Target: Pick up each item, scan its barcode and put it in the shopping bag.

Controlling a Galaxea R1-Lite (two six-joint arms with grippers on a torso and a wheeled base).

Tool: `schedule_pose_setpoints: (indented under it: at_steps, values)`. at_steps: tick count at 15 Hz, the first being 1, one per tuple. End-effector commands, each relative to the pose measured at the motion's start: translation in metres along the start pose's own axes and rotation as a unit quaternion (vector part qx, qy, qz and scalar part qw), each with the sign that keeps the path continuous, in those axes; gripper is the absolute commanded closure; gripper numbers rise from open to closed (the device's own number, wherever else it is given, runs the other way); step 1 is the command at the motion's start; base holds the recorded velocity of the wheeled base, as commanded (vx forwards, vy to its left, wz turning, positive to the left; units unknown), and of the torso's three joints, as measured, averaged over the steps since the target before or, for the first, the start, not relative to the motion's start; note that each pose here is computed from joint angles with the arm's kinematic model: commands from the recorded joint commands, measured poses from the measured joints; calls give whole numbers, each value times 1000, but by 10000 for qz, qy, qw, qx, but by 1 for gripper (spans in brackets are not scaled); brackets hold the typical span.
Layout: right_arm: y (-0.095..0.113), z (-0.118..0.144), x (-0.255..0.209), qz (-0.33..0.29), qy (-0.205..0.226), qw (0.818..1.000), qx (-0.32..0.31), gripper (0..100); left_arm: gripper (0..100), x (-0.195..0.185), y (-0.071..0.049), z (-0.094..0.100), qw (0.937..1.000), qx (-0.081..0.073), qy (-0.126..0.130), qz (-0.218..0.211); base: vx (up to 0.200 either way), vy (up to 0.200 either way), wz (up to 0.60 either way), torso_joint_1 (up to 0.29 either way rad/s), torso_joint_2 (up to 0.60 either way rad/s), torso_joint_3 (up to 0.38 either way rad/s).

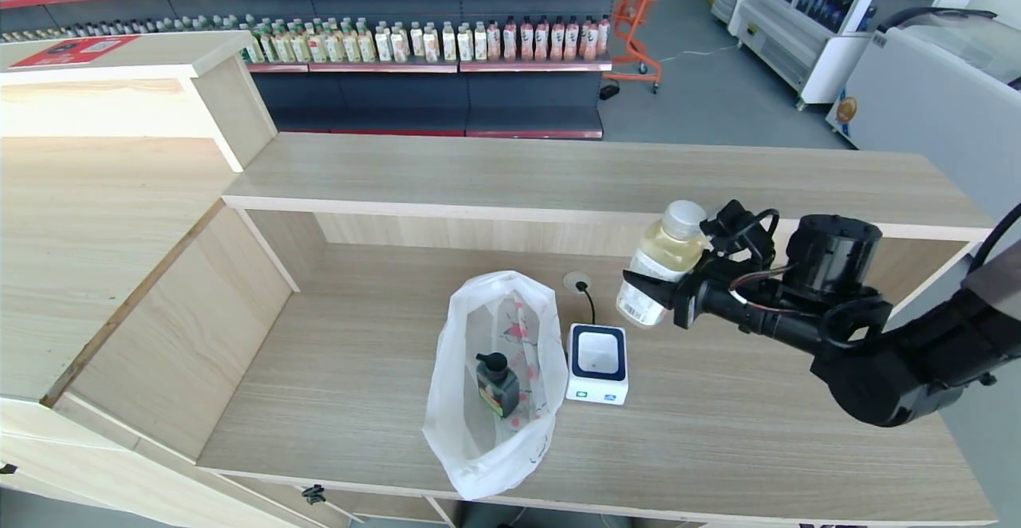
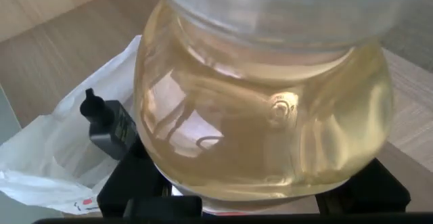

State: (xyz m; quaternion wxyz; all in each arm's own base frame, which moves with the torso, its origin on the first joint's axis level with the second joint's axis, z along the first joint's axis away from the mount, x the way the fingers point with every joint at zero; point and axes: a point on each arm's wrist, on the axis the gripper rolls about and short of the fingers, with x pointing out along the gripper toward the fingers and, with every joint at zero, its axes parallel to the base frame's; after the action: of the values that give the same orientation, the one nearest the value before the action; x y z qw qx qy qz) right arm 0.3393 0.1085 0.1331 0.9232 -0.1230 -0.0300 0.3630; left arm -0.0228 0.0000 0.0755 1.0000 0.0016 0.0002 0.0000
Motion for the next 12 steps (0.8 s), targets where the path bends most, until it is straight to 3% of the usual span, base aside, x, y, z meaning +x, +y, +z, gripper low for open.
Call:
schedule_pose_setpoints:
  at_steps: [1,8,12]
  values:
    - [23,-8,55,123,-63,9996,265,100,0,0,0,0,10000,-1,-2,0,0,0,0,0,0,0]
    - [82,-72,137,794,53,9961,379,100,0,0,0,0,10000,-1,-2,0,0,0,0,0,0,0]
    - [90,-107,156,845,168,9955,383,100,0,0,0,0,10000,-1,-2,0,0,0,0,0,0,0]
